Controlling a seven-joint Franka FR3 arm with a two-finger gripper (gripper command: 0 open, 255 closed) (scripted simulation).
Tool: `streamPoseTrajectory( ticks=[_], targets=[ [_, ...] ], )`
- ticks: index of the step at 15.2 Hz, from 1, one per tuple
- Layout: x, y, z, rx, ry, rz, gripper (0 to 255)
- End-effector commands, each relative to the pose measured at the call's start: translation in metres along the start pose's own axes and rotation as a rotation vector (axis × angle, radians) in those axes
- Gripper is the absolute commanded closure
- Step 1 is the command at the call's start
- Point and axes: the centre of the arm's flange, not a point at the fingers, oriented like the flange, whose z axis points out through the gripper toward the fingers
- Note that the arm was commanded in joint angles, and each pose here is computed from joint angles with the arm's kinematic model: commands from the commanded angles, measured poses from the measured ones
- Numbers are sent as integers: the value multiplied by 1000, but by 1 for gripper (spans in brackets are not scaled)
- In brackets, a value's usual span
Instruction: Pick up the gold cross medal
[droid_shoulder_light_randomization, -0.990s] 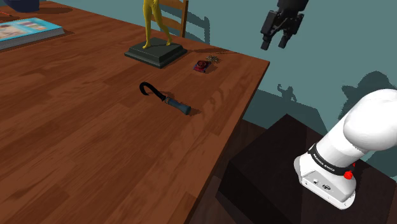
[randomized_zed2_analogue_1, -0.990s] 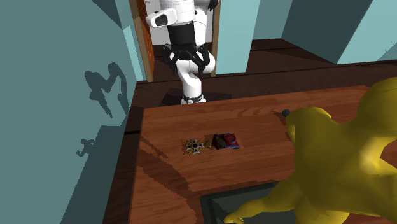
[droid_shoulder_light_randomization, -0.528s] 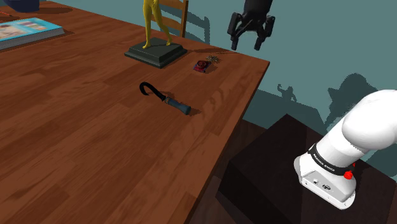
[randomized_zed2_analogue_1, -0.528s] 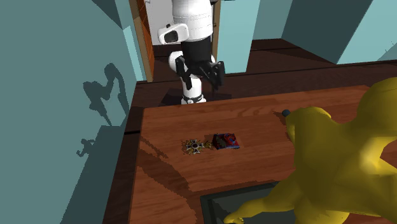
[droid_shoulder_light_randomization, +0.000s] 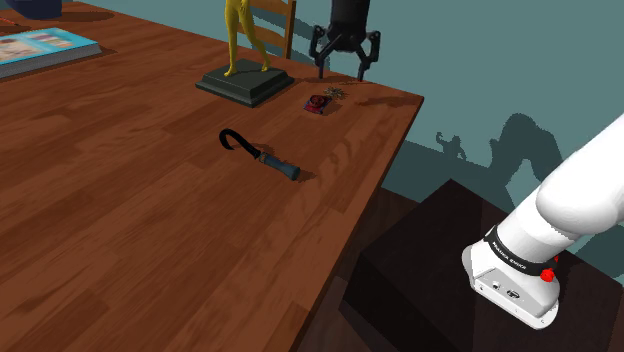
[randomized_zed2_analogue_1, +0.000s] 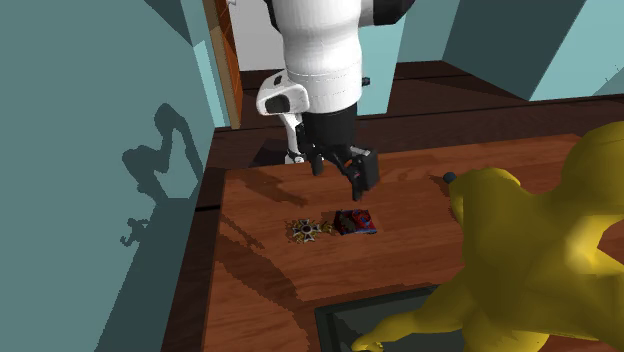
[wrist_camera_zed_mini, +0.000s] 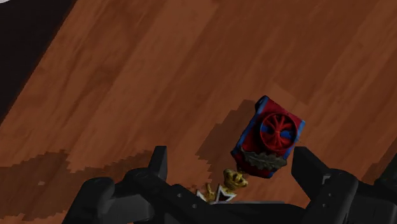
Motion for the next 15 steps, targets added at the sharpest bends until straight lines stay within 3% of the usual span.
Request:
streamPoseTrajectory(
  ticks=[1,3,12,13,15],
  targets=[
    [16,-24,7,-1,-16,71,0],
    [28,-37,10,-2,-26,114,0],
    [35,-35,50,-2,-26,114,0],
    [35,-35,49,-2,-26,114,255],
    [35,-36,49,-2,-26,114,255]
  ],
)
